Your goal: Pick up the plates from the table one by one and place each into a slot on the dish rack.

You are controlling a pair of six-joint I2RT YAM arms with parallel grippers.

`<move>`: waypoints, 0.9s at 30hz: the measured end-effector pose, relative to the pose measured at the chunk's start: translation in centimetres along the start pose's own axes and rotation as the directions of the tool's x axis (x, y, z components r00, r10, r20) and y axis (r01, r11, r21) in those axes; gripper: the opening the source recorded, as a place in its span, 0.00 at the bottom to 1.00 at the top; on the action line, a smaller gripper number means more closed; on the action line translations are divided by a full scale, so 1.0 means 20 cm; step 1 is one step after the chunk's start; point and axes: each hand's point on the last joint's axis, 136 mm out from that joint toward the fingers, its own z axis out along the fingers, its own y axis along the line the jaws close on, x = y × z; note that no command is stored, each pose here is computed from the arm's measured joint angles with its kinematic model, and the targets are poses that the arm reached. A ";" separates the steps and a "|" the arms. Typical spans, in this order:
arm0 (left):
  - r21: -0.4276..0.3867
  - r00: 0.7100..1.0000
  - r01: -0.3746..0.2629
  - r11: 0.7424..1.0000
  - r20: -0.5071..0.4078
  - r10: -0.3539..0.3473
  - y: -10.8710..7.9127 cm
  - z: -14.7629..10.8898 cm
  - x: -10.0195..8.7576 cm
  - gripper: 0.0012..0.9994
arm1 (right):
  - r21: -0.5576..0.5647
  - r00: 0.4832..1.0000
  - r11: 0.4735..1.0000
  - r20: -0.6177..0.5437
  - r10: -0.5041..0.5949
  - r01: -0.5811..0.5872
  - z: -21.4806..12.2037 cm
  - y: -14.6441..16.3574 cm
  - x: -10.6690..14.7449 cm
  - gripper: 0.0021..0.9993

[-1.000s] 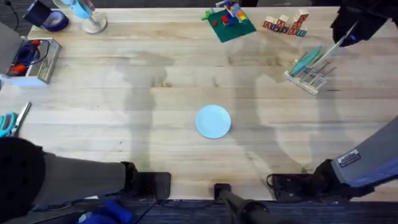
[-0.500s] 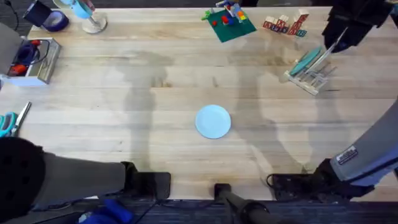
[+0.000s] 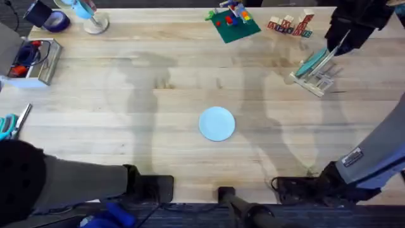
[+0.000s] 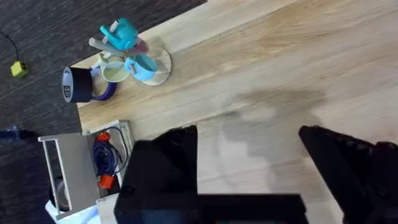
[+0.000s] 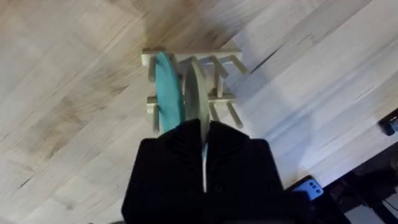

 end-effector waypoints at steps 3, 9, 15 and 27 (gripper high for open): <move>0.000 1.000 0.000 1.000 0.000 0.000 0.00 0.00 0.00 0.99 | 0.000 1.000 1.000 0.000 -0.003 0.003 0.00 0.00 0.00 0.13; 0.000 1.000 0.000 1.000 0.000 0.000 0.00 0.00 0.00 0.99 | 0.000 1.000 1.000 0.000 -0.002 0.002 0.00 0.00 0.00 0.21; 0.000 1.000 0.000 1.000 0.000 0.000 0.00 0.00 0.00 0.99 | 0.000 1.000 1.000 0.000 -0.003 0.003 0.00 0.00 0.00 0.22; 0.000 1.000 0.000 1.000 0.000 0.000 0.00 0.00 0.00 0.99 | 0.004 1.000 1.000 -0.007 0.029 -0.029 -0.04 -0.09 0.00 0.23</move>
